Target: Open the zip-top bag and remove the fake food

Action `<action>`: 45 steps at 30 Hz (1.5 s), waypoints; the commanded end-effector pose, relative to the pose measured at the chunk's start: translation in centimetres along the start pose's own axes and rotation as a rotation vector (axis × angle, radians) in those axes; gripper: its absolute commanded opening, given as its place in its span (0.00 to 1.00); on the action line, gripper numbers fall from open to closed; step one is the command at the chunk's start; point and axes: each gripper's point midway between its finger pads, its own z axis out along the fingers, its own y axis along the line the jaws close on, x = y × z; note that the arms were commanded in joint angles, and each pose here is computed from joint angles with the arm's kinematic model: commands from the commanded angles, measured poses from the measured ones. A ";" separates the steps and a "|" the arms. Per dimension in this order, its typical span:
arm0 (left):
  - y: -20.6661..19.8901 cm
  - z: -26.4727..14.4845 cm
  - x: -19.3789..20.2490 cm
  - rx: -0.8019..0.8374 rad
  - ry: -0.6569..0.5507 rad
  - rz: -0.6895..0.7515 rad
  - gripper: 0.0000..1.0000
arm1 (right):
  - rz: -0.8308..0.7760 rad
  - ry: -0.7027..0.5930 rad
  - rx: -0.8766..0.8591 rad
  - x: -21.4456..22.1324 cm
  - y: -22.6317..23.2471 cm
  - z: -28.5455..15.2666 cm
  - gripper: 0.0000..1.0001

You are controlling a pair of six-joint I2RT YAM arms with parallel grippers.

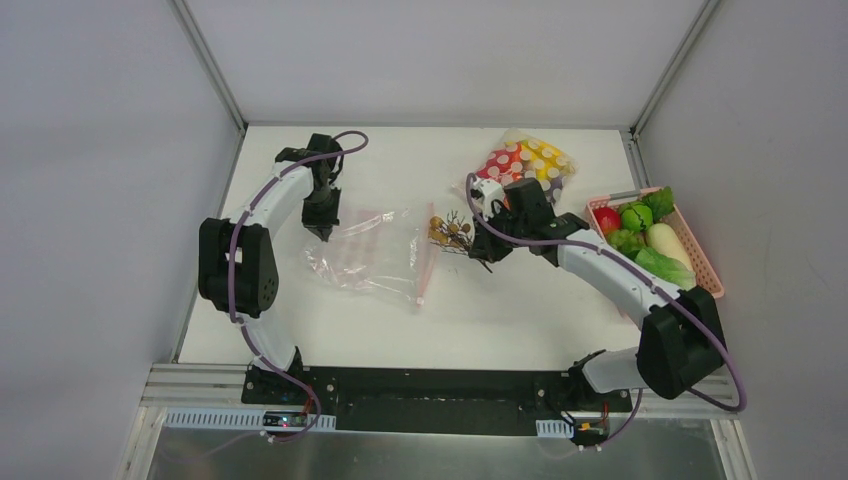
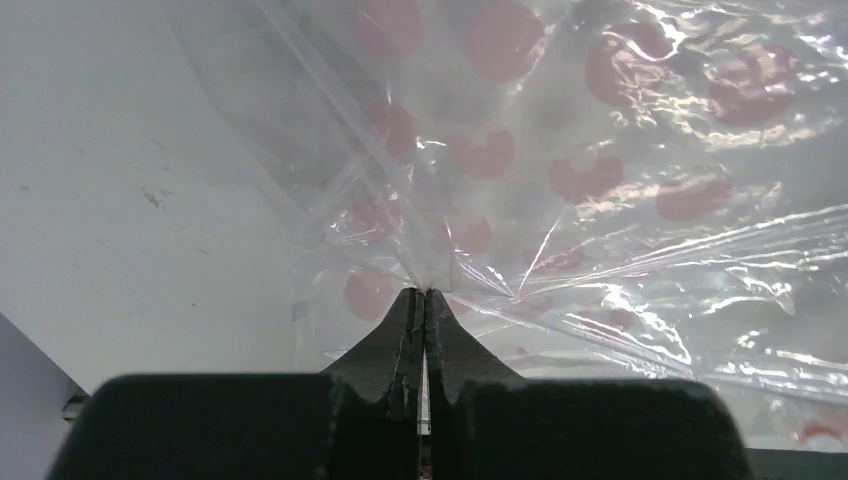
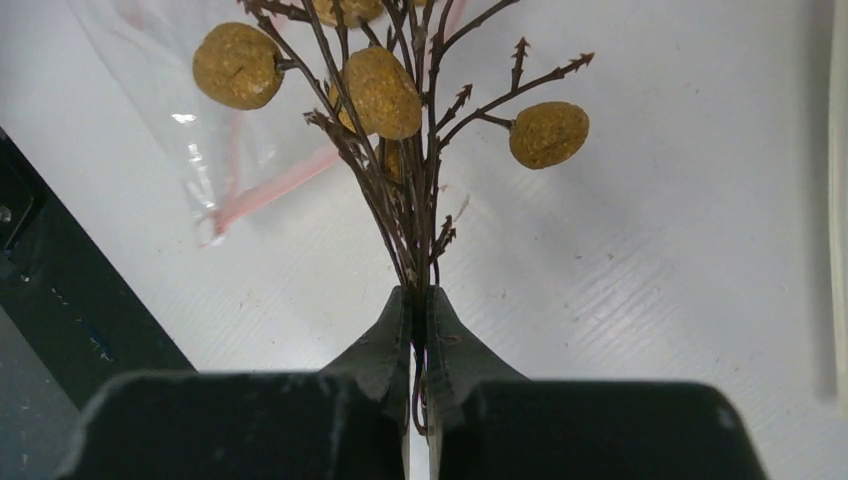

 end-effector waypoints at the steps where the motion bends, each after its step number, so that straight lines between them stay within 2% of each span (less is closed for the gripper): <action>1: 1.6 -1.4 -0.4 -0.068 -0.019 -0.010 0.00 | 0.130 -0.096 0.017 -1.6 0.6 -2.3 0.00; 6: 2.3 -1.1 -0.2 -0.110 -0.005 -0.008 0.00 | 0.177 -0.242 -0.033 -3.9 1.8 -5.3 0.00; 8: 2.6 -1.0 -0.1 -0.122 0.001 -0.010 0.00 | 0.199 -0.291 0.012 -4.5 1.2 -6.5 0.00; 10: 3.0 -1.0 0.0 -0.148 0.005 -0.007 0.00 | 0.231 -0.328 0.139 -4.7 -1.0 -7.8 0.00; 15: 3.3 -2.1 -0.3 -0.156 -0.037 -0.021 0.04 | 0.383 -0.407 0.589 -4.0 -9.0 -13.1 0.00; 17: 3.3 -2.8 -0.6 -0.153 -0.072 -0.030 0.08 | 0.450 -0.440 0.743 -3.2 -11.7 -15.4 0.00; 21: 3.8 -4.3 -0.9 -0.168 -0.136 -0.046 0.25 | 0.614 -0.469 1.023 -0.6 -17.1 -19.4 0.00; 26: 4.3 -6.1 -1.1 -0.179 -0.219 -0.069 0.43 | 0.836 -0.491 1.239 3.0 -22.2 -22.1 0.00; 32: 4.8 -8.4 -1.3 -0.178 -0.336 -0.093 0.54 | 1.041 -0.605 1.407 5.3 -26.4 -24.2 0.02; 36: 5.2 -9.6 -1.3 -0.186 -0.396 -0.108 0.56 | 1.142 -0.623 1.540 7.4 -28.5 -25.0 0.05; 39: 5.4 -10.3 -1.3 -0.189 -0.432 -0.117 0.57 | 1.191 -0.618 1.564 8.5 -29.8 -24.4 0.09; 42: 5.5 -10.7 -1.2 -0.190 -0.455 -0.123 0.57 | 1.240 -0.572 1.579 9.6 -30.5 -23.5 0.17; 45: 5.6 -11.0 -1.3 -0.192 -0.473 -0.130 0.58 | 1.252 -0.589 1.519 9.1 -30.1 -23.0 0.28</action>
